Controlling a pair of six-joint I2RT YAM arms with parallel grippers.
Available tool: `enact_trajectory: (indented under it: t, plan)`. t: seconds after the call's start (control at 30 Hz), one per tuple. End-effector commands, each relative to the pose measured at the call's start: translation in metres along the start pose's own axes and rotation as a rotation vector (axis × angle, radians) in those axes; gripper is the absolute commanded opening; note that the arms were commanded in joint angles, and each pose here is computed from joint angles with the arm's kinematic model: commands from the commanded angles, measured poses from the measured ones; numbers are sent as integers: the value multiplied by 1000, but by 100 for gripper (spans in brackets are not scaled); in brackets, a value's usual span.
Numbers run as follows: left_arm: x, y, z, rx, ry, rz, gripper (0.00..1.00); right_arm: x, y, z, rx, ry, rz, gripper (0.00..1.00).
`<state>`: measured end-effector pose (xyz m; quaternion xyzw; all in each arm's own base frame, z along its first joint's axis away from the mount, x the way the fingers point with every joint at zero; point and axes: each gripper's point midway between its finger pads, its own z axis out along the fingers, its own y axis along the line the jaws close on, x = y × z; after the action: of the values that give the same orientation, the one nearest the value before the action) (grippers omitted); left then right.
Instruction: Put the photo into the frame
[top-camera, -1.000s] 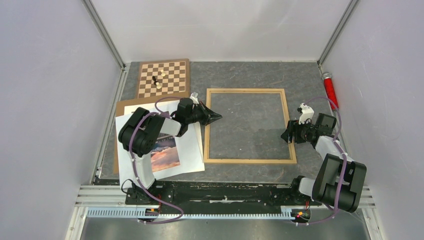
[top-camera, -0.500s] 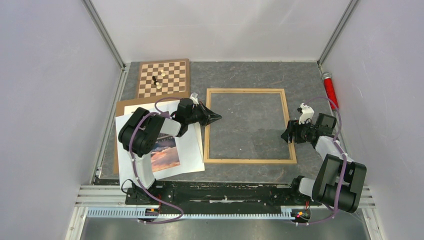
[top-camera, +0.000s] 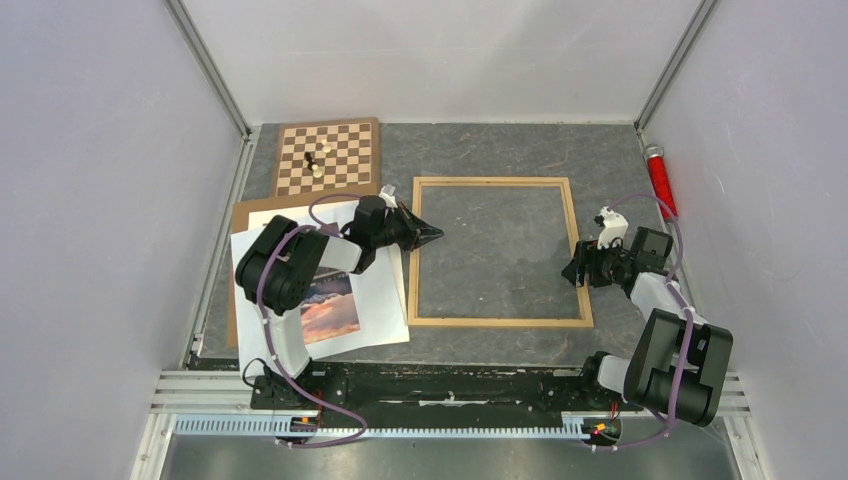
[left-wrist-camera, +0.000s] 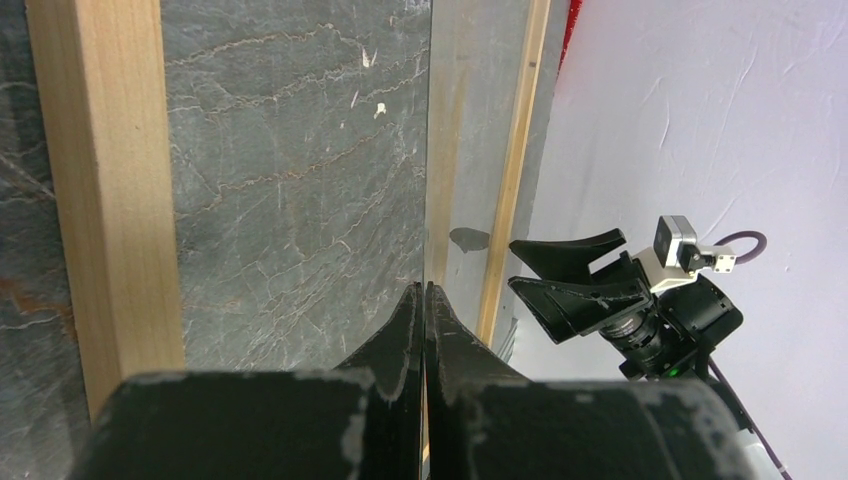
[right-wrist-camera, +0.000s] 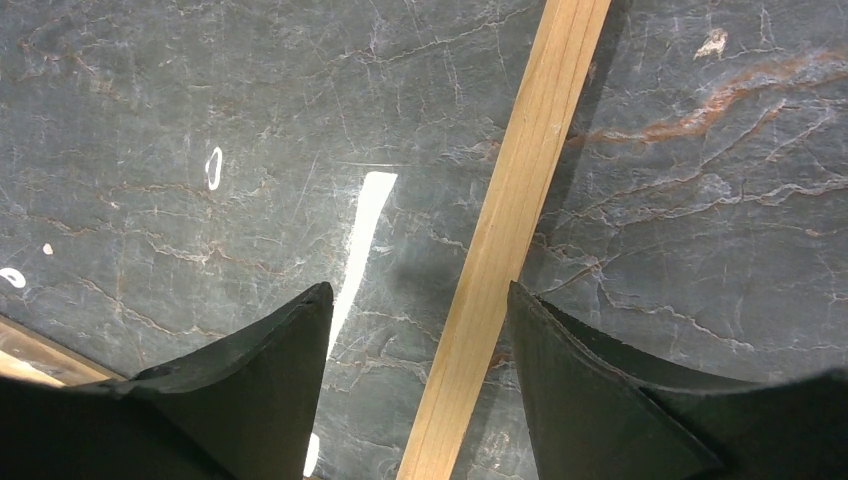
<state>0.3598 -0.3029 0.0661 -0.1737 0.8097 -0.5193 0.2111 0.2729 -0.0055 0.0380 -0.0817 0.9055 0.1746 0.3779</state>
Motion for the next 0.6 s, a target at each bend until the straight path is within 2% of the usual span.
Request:
enact_trajectory:
  t: [0.0,0.57]
  plan:
    - [-2,-17,-6,39,-13,76,2,-10,-3,-1,17,-34,-25,67]
    - [1,-18,0,43,0,80,2,-10,-3,-1,17,-35,-25,67]
